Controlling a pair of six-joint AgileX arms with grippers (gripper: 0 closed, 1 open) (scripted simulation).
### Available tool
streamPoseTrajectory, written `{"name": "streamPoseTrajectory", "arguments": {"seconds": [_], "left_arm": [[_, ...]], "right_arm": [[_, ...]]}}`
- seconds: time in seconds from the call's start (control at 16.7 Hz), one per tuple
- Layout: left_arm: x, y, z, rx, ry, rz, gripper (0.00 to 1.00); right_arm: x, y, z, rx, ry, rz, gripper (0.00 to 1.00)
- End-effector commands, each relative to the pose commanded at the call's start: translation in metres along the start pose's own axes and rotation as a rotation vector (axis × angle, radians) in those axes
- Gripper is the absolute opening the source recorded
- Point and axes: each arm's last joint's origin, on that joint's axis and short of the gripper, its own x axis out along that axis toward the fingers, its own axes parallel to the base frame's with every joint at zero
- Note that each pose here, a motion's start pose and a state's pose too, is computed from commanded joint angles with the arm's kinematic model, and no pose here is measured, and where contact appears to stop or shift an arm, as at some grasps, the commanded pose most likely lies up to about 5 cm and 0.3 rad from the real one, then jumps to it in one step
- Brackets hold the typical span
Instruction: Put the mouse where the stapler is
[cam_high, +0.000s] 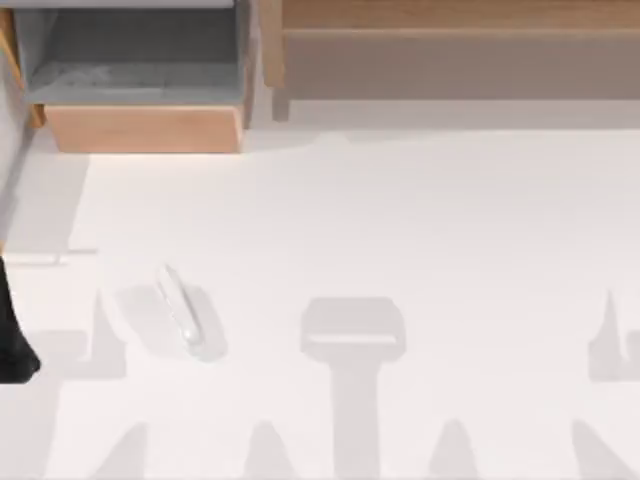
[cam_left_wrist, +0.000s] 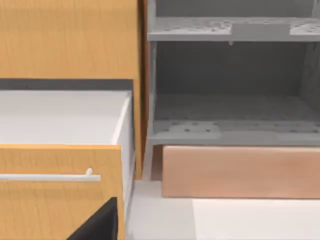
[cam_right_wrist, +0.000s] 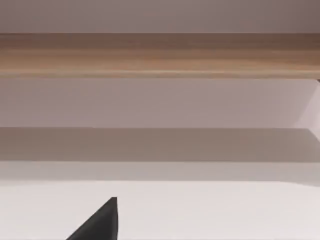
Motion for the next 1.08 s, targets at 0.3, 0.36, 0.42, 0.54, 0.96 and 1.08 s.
{"name": "streamPoseTrajectory", "arguments": {"seconds": [0.3, 0.36, 0.42, 0.54, 0.96, 1.08], "left_arm": [[0.000, 0.001, 0.011, 0.001, 0.036, 0.009, 1.00], [0.001, 0.002, 0.019, 0.002, 0.060, 0.015, 1.00], [0.003, 0.003, 0.029, 0.003, 0.091, 0.023, 1.00], [0.009, 0.005, 0.055, 0.004, 0.166, 0.040, 1.00], [0.110, 0.030, 0.164, -0.007, 0.542, 0.118, 1.00], [0.156, 0.045, 0.177, -0.018, 0.668, 0.139, 1.00]], "right_arm": [[0.000, 0.000, 0.000, 0.000, 0.000, 0.000, 1.00], [0.000, 0.000, 0.000, 0.000, 0.000, 0.000, 1.00], [0.000, 0.000, 0.000, 0.000, 0.000, 0.000, 1.00], [0.000, 0.000, 0.000, 0.000, 0.000, 0.000, 1.00], [0.000, 0.000, 0.000, 0.000, 0.000, 0.000, 1.00], [0.000, 0.000, 0.000, 0.000, 0.000, 0.000, 1.00]]}}
